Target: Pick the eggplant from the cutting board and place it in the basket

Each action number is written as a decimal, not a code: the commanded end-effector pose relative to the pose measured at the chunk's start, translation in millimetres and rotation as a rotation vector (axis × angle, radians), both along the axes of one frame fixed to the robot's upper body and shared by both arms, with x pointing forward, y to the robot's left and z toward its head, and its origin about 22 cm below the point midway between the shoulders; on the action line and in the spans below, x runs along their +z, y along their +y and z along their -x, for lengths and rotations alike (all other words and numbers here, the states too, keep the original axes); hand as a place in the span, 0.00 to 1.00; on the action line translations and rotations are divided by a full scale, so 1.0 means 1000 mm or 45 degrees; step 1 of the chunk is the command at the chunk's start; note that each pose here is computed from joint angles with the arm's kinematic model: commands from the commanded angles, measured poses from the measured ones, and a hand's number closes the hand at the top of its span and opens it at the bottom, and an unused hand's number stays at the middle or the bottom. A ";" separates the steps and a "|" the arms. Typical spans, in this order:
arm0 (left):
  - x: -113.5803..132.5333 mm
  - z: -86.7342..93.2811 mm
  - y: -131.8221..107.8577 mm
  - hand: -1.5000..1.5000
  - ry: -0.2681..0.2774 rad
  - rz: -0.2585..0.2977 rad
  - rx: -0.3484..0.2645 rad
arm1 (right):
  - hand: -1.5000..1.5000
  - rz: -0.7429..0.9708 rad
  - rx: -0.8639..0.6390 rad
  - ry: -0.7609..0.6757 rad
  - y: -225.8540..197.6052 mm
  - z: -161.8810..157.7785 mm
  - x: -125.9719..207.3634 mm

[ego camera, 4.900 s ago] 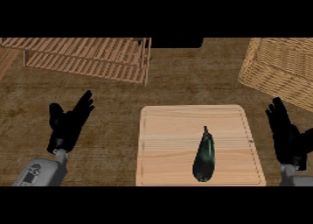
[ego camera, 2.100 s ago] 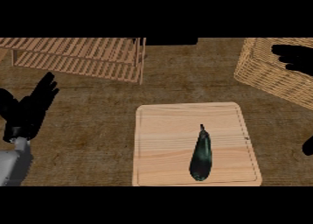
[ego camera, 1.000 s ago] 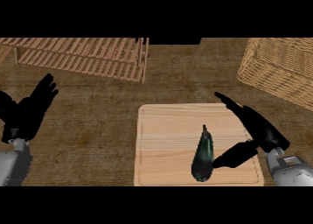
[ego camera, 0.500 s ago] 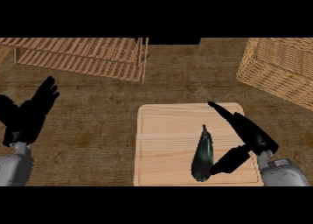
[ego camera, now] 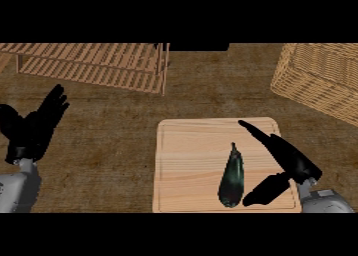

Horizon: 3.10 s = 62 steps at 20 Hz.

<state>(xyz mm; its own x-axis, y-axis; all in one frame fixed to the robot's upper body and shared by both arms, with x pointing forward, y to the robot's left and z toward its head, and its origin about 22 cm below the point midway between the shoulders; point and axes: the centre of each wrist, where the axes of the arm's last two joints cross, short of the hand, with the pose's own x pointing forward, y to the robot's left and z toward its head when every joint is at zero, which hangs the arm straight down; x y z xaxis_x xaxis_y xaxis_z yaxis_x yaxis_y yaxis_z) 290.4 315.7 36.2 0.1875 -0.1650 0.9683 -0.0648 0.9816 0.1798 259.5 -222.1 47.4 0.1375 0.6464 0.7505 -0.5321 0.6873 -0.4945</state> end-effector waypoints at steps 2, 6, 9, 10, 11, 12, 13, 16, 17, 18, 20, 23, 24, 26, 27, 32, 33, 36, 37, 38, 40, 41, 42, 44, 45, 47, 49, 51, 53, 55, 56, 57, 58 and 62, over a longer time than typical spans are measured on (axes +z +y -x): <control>0.008 0.016 0.008 0.50 -0.012 0.001 -0.007 | 0.00 -0.041 0.046 -0.028 -0.014 0.021 -0.004; 0.008 -0.001 -0.015 0.50 0.007 -0.003 -0.007 | 0.00 0.038 0.054 -0.001 -0.002 0.008 -0.018; 0.011 -0.017 -0.003 0.50 0.004 0.000 0.005 | 0.00 0.102 0.038 0.007 0.035 0.007 -0.028; 0.020 0.005 0.004 0.50 0.001 0.008 -0.011 | 0.00 0.126 0.046 0.007 0.009 0.016 0.006; -0.002 0.000 -0.003 0.50 0.014 -0.007 -0.007 | 0.00 0.097 0.020 0.006 0.017 0.018 -0.020; -0.001 -0.010 0.000 0.50 -0.006 0.003 0.015 | 0.00 0.127 0.055 0.009 0.014 0.006 -0.019; 0.019 -0.010 0.008 0.50 0.000 0.014 -0.004 | 0.00 0.107 0.028 -0.013 0.032 0.019 -0.023; 0.000 0.009 0.004 0.50 -0.009 0.001 -0.011 | 0.00 0.120 0.045 0.006 0.004 0.030 -0.018; -0.008 0.005 -0.013 0.50 -0.007 0.008 -0.003 | 0.00 0.144 0.047 -0.027 0.043 0.016 -0.039; 0.000 0.001 0.008 0.50 -0.010 0.003 -0.002 | 1.00 0.202 0.120 -0.009 0.029 0.010 -0.023; -0.001 -0.006 0.002 0.50 0.012 0.004 -0.006 | 1.00 0.235 0.189 -0.016 0.037 -0.007 -0.047; -0.015 0.003 0.001 0.50 0.002 -0.004 -0.021 | 1.00 0.223 0.185 -0.037 0.045 0.012 -0.034; 0.008 0.002 -0.008 0.50 -0.006 -0.020 0.002 | 1.00 0.223 0.182 -0.015 0.043 0.020 -0.044; -0.016 0.004 -0.007 0.50 0.003 0.015 0.004 | 1.00 0.214 0.198 -0.041 0.041 0.012 -0.038; 0.012 -0.007 0.001 0.50 0.009 0.008 -0.021 | 1.00 0.226 0.217 -0.056 0.052 0.012 -0.038; -0.005 0.004 -0.015 0.50 0.013 -0.002 -0.022 | 1.00 0.385 0.052 -0.199 0.087 0.001 -0.027; -0.012 -0.002 -0.001 0.50 0.005 0.029 0.000 | 1.00 0.421 -0.004 -0.252 0.099 0.007 -0.018; -0.003 0.001 -0.004 0.50 0.010 0.018 -0.010 | 1.00 0.519 -0.112 -0.354 0.130 0.003 -0.024; 0.014 -0.013 0.002 0.50 -0.009 0.006 -0.013 | 1.00 0.544 -0.100 -0.329 0.128 0.003 -0.015; 0.000 -0.001 0.002 0.50 0.011 0.019 -0.009 | 1.00 0.539 -0.098 -0.329 0.136 0.009 -0.019; 0.008 -0.006 -0.015 0.50 0.001 0.002 -0.005 | 1.00 0.505 -0.108 -0.323 0.143 0.016 -0.018; -0.008 0.007 0.001 0.50 0.006 -0.009 -0.012 | 1.00 0.462 -0.135 -0.325 0.144 0.013 -0.002; 0.001 0.005 -0.010 0.50 0.006 0.004 -0.025 | 1.00 0.360 -0.168 -0.326 0.143 0.017 -0.013; 0.005 0.007 -0.005 0.50 -0.003 0.004 0.001 | 1.00 0.149 -0.222 -0.400 0.136 0.021 0.010; 0.007 0.001 -0.007 0.50 -0.012 0.014 -0.017 | 1.00 0.069 -0.256 -0.466 0.146 0.031 0.019; 0.003 -0.001 -0.009 0.50 0.016 0.001 -0.014 | 1.00 -0.085 -0.292 -0.582 0.143 0.037 0.029; -0.003 0.002 -0.002 0.50 0.009 0.006 -0.011 | 1.00 -0.123 -0.278 -0.721 0.147 0.038 0.048; 0.004 -0.010 0.012 0.50 0.015 0.001 0.022 | 1.00 -0.096 -0.348 -0.811 0.140 0.046 0.079; 0.005 0.000 -0.002 0.50 -0.002 -0.002 0.001 | 1.00 -0.074 -0.427 -0.876 0.145 0.046 0.103; -0.002 0.004 0.007 0.50 0.015 0.011 0.001 | 1.00 -0.082 -0.512 -0.895 0.131 0.057 0.134; 0.001 0.002 0.010 0.50 0.016 0.007 0.005 | 1.00 -0.054 -0.550 -0.894 0.126 0.051 0.130; 0.006 0.008 0.014 0.50 -0.011 -0.011 0.007 | 1.00 -0.031 -0.582 -0.910 0.135 0.052 0.138; 0.001 -0.005 0.002 0.50 0.001 0.020 0.019 | 1.00 0.011 -0.602 -0.900 0.134 0.055 0.155; 0.015 0.002 0.016 0.50 -0.025 -0.009 -0.003 | 1.00 0.079 -0.688 -0.939 0.115 0.020 0.189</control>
